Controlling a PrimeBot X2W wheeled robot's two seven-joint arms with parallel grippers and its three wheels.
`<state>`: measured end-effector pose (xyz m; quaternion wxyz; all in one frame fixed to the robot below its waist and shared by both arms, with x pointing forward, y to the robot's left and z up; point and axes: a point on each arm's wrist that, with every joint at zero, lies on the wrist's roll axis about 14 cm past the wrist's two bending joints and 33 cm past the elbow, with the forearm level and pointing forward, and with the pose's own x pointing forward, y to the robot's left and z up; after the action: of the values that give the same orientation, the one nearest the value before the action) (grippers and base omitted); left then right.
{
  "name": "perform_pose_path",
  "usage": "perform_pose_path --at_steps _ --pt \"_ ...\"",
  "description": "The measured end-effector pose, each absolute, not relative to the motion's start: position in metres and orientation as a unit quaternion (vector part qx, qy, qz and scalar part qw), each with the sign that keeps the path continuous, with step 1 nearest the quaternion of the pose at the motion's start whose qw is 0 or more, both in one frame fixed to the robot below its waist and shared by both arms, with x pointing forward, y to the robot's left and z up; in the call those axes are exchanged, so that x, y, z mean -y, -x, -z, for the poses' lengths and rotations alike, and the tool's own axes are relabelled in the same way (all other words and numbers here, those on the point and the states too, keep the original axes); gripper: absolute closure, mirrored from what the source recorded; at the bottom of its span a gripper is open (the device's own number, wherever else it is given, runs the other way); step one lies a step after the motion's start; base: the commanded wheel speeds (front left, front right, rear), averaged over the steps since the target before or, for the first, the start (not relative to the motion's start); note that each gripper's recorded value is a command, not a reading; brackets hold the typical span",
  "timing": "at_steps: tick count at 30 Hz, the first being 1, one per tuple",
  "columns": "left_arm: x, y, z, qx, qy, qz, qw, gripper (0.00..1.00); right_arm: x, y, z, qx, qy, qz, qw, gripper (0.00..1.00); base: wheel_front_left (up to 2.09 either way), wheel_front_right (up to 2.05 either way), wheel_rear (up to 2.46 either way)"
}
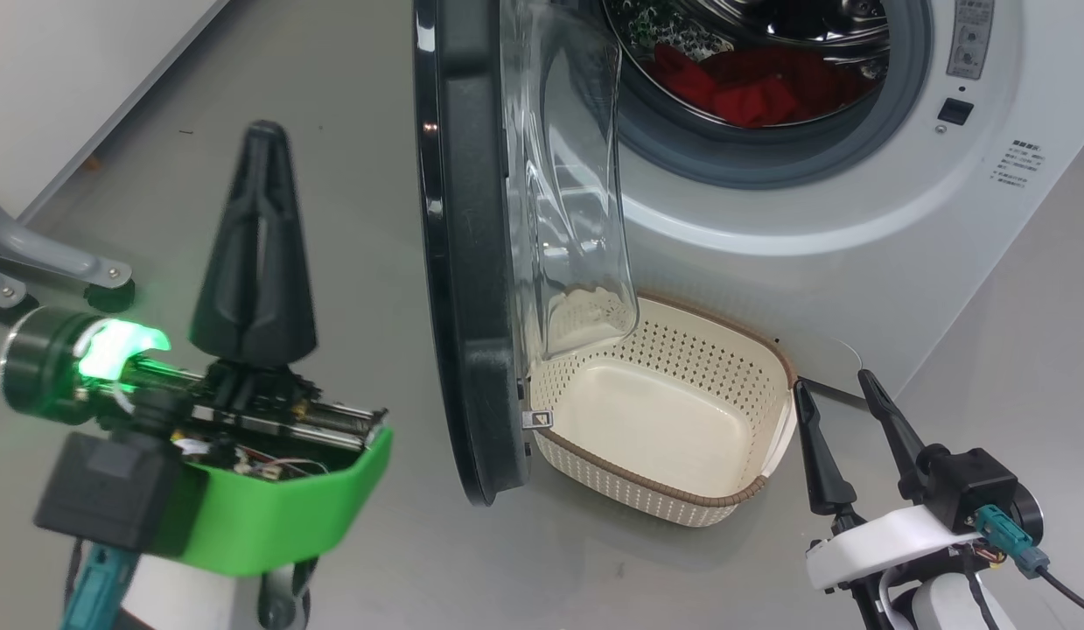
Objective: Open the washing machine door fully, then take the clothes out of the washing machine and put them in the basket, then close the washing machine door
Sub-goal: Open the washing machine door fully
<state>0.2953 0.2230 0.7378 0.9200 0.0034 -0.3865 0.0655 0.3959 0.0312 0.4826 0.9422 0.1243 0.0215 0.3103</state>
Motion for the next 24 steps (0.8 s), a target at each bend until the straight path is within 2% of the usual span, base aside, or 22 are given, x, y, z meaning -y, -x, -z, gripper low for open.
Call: perform_pose_path --at_steps 6,11,16,24 --pt "-0.174 -0.291 -0.749 0.407 0.011 0.028 0.913 1.0 -0.033 -0.392 -0.482 -0.022 -0.122 -0.314 0.941 0.0 0.0 0.0 0.0" --pt "-0.135 -0.292 -0.734 0.383 0.051 0.103 0.917 1.0 -0.029 -0.393 -0.483 -0.021 -0.122 -0.311 0.942 0.0 0.0 0.0 0.0" --pt "-0.107 -0.297 -0.71 0.329 0.08 0.147 0.929 1.0 -0.026 -0.394 -0.481 -0.022 -0.121 -0.305 0.944 0.0 0.0 0.0 0.0" --pt "-0.079 -0.307 -0.639 0.183 0.1 0.188 0.96 1.0 -0.023 -0.394 -0.479 -0.024 -0.12 -0.303 0.945 0.0 0.0 0.0 0.0"
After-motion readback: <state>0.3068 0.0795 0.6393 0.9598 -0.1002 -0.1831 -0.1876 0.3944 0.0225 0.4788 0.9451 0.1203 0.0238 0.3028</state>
